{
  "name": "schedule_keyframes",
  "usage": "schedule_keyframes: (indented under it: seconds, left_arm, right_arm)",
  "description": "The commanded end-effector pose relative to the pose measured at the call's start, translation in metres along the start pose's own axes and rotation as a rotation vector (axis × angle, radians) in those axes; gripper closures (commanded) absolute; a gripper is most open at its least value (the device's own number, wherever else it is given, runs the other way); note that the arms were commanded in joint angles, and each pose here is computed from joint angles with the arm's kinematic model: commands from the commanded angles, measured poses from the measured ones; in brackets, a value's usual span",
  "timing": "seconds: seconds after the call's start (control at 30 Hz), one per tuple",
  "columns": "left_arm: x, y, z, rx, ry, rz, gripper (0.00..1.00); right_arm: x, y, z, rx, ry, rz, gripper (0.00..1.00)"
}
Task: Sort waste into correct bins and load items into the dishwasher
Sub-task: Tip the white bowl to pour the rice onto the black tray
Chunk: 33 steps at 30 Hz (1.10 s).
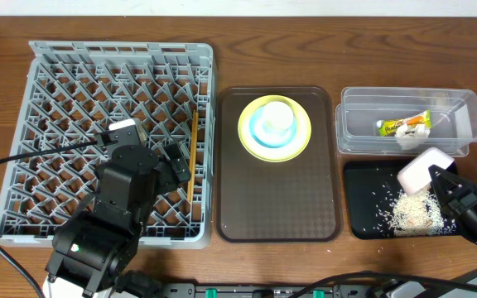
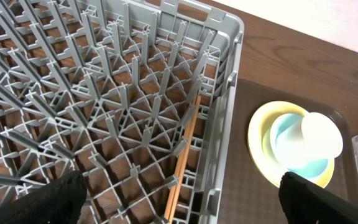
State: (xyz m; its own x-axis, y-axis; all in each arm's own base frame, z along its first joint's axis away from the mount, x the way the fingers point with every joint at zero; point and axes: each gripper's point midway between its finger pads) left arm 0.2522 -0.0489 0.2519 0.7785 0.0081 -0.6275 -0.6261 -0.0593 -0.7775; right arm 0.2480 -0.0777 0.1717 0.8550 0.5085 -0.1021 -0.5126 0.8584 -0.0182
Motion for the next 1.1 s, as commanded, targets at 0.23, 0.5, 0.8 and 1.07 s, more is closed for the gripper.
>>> schedule_keyframes:
  seconds: [0.23,0.5,0.8,1.07]
  left_arm:
    - [-0.001,-0.003,0.003,-0.005,-0.014,-0.007,0.0]
    - [-0.001,-0.003,0.003,-0.005,-0.014,-0.007,0.0]
    - [-0.001,-0.003,0.003,-0.005,-0.014,-0.007,0.0]
    - [-0.001,-0.003,0.003,-0.005,-0.014,-0.007,0.0]
  right_arm:
    - [-0.002,-0.003,0.015,0.067,-0.092,0.005,0.99]
    - [-0.002,-0.001,0.014,0.076,-0.091,0.005,0.99]
    - [-0.002,0.009,0.014,0.195,-0.091,0.012,0.99]
    - [-0.002,0.007,0.014,0.207,-0.09,0.012,0.99]
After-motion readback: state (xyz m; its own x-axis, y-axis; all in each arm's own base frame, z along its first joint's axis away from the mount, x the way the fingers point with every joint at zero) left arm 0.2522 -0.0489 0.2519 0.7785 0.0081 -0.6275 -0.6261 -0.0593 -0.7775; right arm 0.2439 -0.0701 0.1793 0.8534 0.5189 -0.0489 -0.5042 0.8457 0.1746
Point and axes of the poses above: each gripper's point midway between its finger pads, its own x axis out along the fingers, its own z axis along the line the jaws close on, y = z × x, and after that the axes turned 14 degrees about x, right-handed
